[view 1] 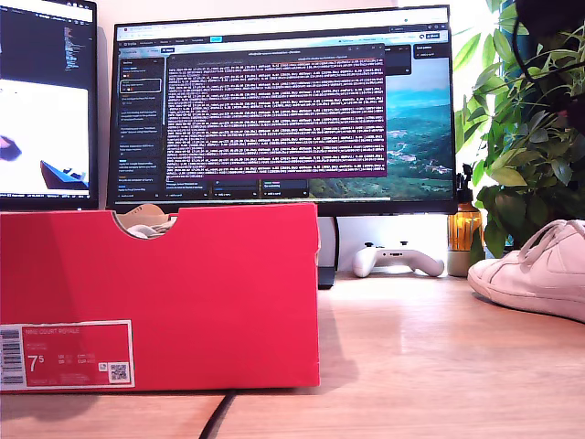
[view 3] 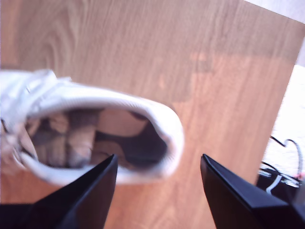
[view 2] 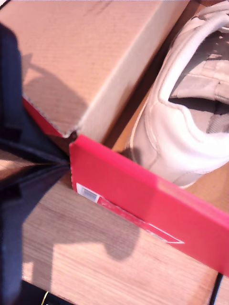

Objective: Pack the white shoes by picking the first shoe and placing it inside the red shoebox, left side, then picking and rotating the second shoe and placing it in the shoebox

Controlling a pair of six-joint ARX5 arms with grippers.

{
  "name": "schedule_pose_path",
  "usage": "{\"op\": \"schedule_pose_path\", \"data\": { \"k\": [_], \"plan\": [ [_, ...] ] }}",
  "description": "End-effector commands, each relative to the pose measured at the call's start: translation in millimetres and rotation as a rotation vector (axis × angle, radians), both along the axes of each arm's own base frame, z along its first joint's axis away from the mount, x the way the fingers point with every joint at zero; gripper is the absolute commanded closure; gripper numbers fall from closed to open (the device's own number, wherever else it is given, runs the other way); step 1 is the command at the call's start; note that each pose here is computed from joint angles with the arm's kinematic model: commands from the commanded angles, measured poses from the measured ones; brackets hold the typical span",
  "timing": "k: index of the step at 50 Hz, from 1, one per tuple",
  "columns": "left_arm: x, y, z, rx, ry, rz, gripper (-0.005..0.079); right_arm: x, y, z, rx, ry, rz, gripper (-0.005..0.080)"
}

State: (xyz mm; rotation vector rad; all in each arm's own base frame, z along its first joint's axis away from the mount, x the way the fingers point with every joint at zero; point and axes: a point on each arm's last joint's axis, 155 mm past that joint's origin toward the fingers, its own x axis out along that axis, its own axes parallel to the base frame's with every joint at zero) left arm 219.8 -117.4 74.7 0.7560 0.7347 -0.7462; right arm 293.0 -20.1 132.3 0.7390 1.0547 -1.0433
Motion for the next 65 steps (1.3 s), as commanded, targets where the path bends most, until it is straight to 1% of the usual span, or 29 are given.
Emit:
{"op": "schedule_pose_path", "data": {
  "k": [1,13,25,34,36,38,41,43,44,45,46,49,53,58,63,64,65],
  "plan": [
    [3,-4,6,-0.016,-0.014,-0.005,0.0761,-11,-2,-13,0.012,0.031,-0.013,0.0253],
    [3,-4,6,-0.016,-0.014,-0.005,0.0761,-17,-1,-46,0.056,0.048,-0.028,0.0253],
    [3,-4,6,-0.016,-0.014,-0.005,0.0761,-14,-5,-71,0.062,0.012,-0.045,0.0253],
    [3,-4,7,-0.016,-0.014,-0.005,0.0761,-17,-7,-88,0.072,-0.005,-0.077,0.0261],
    [3,-4,7,-0.016,-0.014,-0.005,0.0762,-16,-8,-90,0.072,-0.011,-0.080,0.0298],
    [3,-4,7,-0.016,-0.014,-0.005,0.0762,-16,-9,-91,0.072,-0.012,-0.085,0.0363],
    [3,-4,7,-0.016,-0.014,-0.005,0.0762,-14,-10,-91,0.073,-0.021,-0.086,0.0538],
    [3,-4,7,-0.016,-0.014,-0.005,0.0762,-13,-10,-91,0.074,-0.026,-0.085,0.0696],
    [3,-4,6,-0.016,-0.014,-0.005,0.0761,-12,-9,-91,0.077,-0.027,-0.085,0.0762],
    [3,-4,6,-0.016,-0.014,-0.005,0.0761,-12,-9,-91,0.081,-0.027,-0.087,0.0765],
    [3,-4,7,-0.016,-0.014,-0.005,0.0761,-12,-9,-91,0.082,-0.028,-0.088,0.0746],
    [3,-4,6,-0.016,-0.014,-0.005,0.0761,-10,-8,-90,0.084,-0.037,-0.087,0.0765],
    [3,-4,6,-0.016,-0.014,-0.005,0.0761,-6,-7,-87,0.086,-0.042,-0.065,0.0765],
    [3,-4,7,-0.016,-0.014,-0.005,0.0761,0,-7,-76,0.076,-0.040,0.004,0.0765],
    [3,-4,7,-0.016,-0.014,-0.005,0.0761,14,-7,-61,0.053,-0.049,0.109,0.0765],
    [3,-4,7,-0.016,-0.014,-0.005,0.0762,17,-8,-57,0.051,-0.061,0.109,0.0765],
    [3,-4,7,-0.016,-0.014,-0.005,0.0761,20,-8,-54,0.036,-0.051,0.176,0.0765]
  ]
}}
